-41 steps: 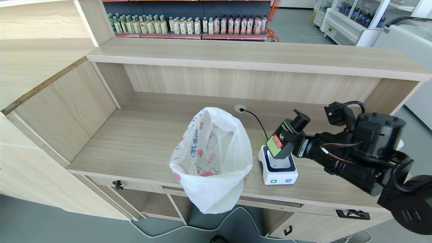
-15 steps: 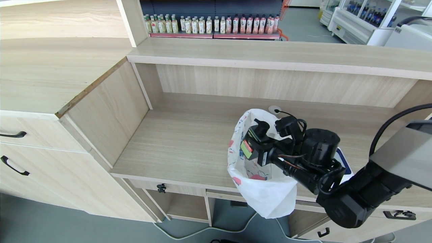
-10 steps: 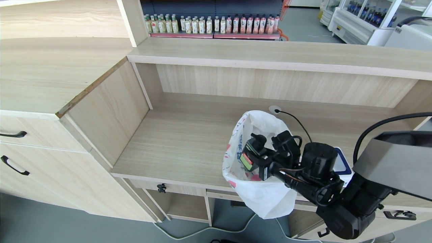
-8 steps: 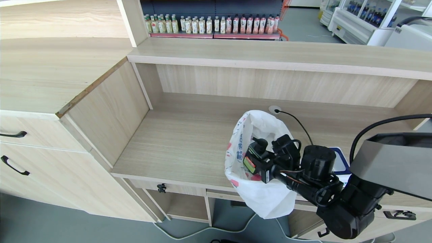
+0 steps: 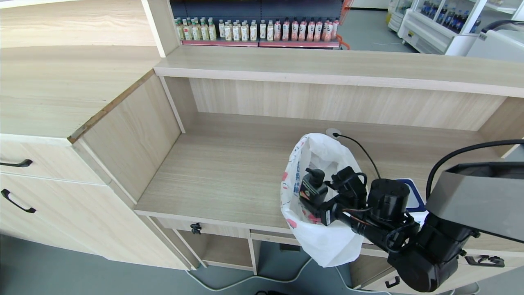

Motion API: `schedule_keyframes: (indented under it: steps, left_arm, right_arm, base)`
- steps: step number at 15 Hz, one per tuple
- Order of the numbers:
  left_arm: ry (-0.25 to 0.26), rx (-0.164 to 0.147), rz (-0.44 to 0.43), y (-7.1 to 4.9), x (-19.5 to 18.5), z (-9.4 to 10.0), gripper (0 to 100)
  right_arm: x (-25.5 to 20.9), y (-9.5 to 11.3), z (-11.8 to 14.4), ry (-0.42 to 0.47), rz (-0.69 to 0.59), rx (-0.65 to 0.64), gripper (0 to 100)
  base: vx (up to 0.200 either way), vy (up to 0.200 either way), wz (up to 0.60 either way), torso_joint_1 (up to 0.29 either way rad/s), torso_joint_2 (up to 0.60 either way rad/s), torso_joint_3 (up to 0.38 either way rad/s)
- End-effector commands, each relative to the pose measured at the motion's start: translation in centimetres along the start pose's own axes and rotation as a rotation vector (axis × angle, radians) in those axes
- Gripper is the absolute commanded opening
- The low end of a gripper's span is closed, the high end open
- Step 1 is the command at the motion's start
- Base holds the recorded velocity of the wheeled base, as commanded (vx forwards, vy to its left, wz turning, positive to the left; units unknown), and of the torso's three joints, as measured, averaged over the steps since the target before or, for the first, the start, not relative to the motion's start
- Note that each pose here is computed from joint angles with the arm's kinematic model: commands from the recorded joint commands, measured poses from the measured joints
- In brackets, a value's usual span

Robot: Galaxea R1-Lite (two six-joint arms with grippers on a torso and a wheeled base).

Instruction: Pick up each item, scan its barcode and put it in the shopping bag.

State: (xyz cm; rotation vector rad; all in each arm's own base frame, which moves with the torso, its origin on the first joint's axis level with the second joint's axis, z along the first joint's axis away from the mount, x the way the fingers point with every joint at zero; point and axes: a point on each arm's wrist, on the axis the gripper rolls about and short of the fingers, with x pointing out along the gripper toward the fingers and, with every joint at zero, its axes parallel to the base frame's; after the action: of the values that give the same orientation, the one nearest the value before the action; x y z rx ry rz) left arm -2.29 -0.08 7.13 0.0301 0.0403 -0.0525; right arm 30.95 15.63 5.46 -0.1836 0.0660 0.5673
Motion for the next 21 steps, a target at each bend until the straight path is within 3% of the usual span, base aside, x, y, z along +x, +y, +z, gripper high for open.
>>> schedule_keyframes:
  steps: [1, 4, 7, 11, 14, 17, 21]
  left_arm:
    - [0.002, 0.000, 0.000, 0.0, 0.0, 0.0, 100]
    - [0.002, 0.000, 0.000, 0.0, 0.0, 0.0, 100]
    - [0.002, 0.000, 0.000, 0.0, 0.0, 0.0, 100]
    - [0.002, 0.000, 0.000, 0.0, 0.0, 0.0, 100]
    - [0.002, 0.000, 0.000, 0.0, 0.0, 0.0, 100]
    - [0.003, -0.003, 0.000, 0.0, 0.0, 0.0, 100]
    - [0.002, -0.005, 0.000, 0.0, 0.0, 0.0, 100]
  right_arm:
    - [-0.2, -0.2, 1.6, -0.058, 0.008, 0.016, 100]
    - [-2.2, -0.9, 5.6, -0.168, 0.024, 0.024, 100]
    - [-6.8, -2.6, 8.5, -0.192, -0.008, 0.020, 100]
    - [-15.1, -5.7, 10.7, -0.081, -0.340, 0.049, 100]
    - [-19.7, -5.8, 10.7, -0.018, -0.476, 0.096, 100]
    - [-24.0, -5.1, 8.9, 0.086, -0.591, 0.121, 100]
    - [-29.2, -3.3, 7.6, 0.130, -0.739, 0.120, 100]
  base:
    - [0.000, 0.000, 0.00, 0.000, 0.00, 0.000]
    - [0.000, 0.000, 0.00, 0.000, 0.00, 0.000]
    - [0.000, 0.000, 0.00, 0.000, 0.00, 0.000]
    - [0.000, 0.000, 0.00, 0.000, 0.00, 0.000]
    - [0.000, 0.000, 0.00, 0.000, 0.00, 0.000]
    - [0.000, 0.000, 0.00, 0.000, 0.00, 0.000]
    - [0.000, 0.000, 0.00, 0.000, 0.00, 0.000]
